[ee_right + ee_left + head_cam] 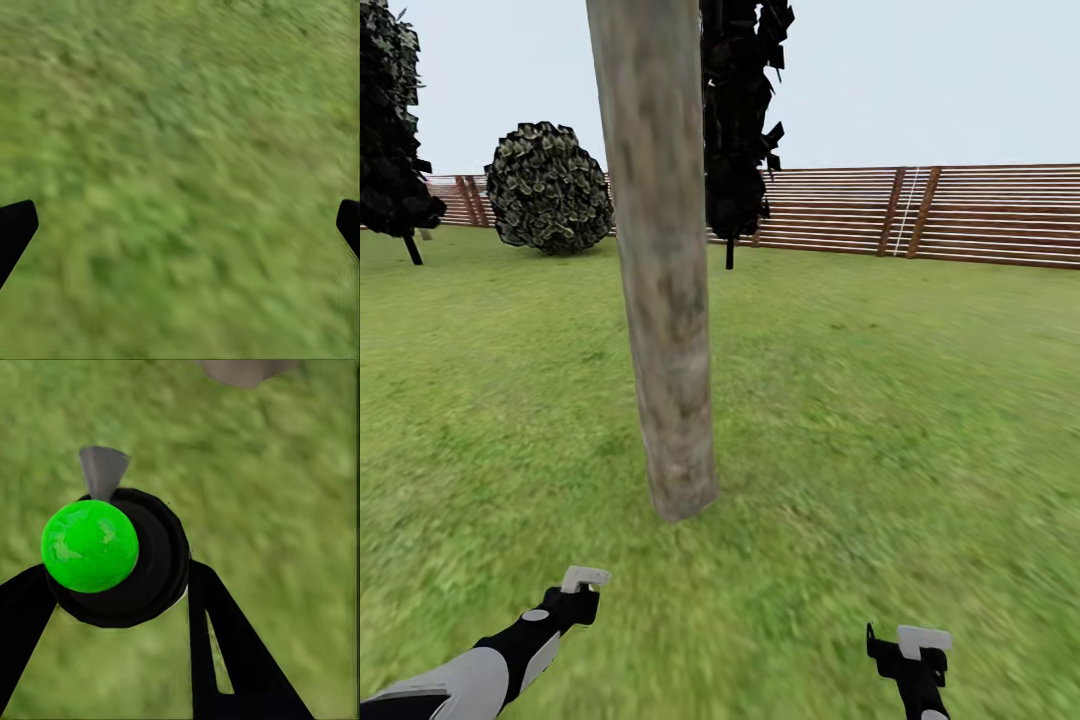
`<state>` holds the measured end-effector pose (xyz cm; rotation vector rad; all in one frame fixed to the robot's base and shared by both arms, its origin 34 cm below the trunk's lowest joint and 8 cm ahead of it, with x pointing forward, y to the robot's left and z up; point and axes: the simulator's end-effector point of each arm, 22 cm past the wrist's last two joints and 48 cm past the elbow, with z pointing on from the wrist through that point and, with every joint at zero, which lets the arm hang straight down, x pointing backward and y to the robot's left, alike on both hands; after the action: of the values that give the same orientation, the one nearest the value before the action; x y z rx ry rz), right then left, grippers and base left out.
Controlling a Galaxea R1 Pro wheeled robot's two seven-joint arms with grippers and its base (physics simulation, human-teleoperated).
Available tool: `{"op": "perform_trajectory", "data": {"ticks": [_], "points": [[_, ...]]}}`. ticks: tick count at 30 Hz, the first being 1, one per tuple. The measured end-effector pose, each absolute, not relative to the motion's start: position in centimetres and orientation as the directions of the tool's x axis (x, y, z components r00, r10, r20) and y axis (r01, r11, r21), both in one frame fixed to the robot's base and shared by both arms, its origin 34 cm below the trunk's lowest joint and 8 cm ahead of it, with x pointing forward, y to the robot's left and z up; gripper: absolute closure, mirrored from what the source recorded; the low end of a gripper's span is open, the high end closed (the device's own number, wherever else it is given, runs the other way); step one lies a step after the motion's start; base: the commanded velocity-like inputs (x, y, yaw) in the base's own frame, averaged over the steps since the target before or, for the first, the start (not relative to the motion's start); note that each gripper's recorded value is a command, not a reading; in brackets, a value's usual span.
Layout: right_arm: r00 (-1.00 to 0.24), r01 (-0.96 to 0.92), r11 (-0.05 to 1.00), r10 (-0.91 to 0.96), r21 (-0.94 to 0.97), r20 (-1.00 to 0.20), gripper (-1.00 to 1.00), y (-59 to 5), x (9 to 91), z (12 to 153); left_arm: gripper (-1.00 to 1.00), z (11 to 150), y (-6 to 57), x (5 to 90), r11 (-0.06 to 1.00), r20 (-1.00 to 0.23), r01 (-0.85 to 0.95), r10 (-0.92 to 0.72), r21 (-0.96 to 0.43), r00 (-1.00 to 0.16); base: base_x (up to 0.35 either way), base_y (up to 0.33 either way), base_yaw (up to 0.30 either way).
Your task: In the garden, pick up the pesticide atomizer on the floor and spray pesticide onto both trees until each tree trunk is fully covered.
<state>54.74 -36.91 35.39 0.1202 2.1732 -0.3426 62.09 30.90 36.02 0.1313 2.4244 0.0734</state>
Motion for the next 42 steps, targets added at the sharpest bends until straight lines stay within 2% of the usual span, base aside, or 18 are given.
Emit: {"op": "perform_trajectory", "data": {"ticks": [7,18,21,23,28,32,38,42], "points": [[-0.587,0.212,0.957,-0.039,-0.200,-0.809,-1.00,-36.9,54.7,35.4,1.00,36.0,30.7,62.1,0.993,-0.650,0.079,0.115,0.085,-0.752,0.249,-0.191,0.000],[-0.586,0.213,0.957,-0.039,-0.200,-0.809,-1.00,-36.9,54.8,35.4,1.00,36.0,30.2,62.2,0.994,-0.651,0.081,0.114,0.080,-0.751,0.068,-0.243,-0.051],[-0.586,0.213,0.956,-0.039,-0.200,-0.809,-1.00,-36.9,54.8,35.4,1.00,36.0,30.2,62.1,0.994,-0.650,0.080,0.113,0.081,-0.751,0.001,-0.035,-0.244],[-0.586,0.214,0.956,-0.039,-0.201,-0.809,-1.00,-37.0,54.8,35.4,1.00,34.9,29.9,60.8,0.995,-0.537,0.073,0.100,0.072,-0.838,0.000,-0.001,-0.035],[-0.586,0.209,0.957,-0.041,-0.200,-0.809,-1.00,-37.0,54.8,35.4,1.00,39.0,30.3,64.7,0.994,-0.493,0.061,0.095,0.085,-0.865,0.000,0.000,-0.002],[-0.586,0.209,0.957,-0.041,-0.200,-0.809,-1.00,-36.9,54.8,35.4,1.00,39.4,33.4,64.6,0.992,-0.486,0.039,0.091,0.118,-0.869,0.000,0.000,0.000],[-0.586,0.211,0.956,-0.042,-0.203,-0.809,-1.00,-37.2,54.8,35.4,1.00,39.6,25.7,65.6,0.995,-0.501,0.090,0.094,0.032,-0.860,0.000,0.000,0.000],[-0.586,0.211,0.956,-0.042,-0.203,-0.809,-1.00,-37.2,54.8,35.4,1.00,40.2,27.8,66.1,0.995,-0.513,0.081,0.103,0.065,-0.852,-0.094,0.000,0.000]]}}
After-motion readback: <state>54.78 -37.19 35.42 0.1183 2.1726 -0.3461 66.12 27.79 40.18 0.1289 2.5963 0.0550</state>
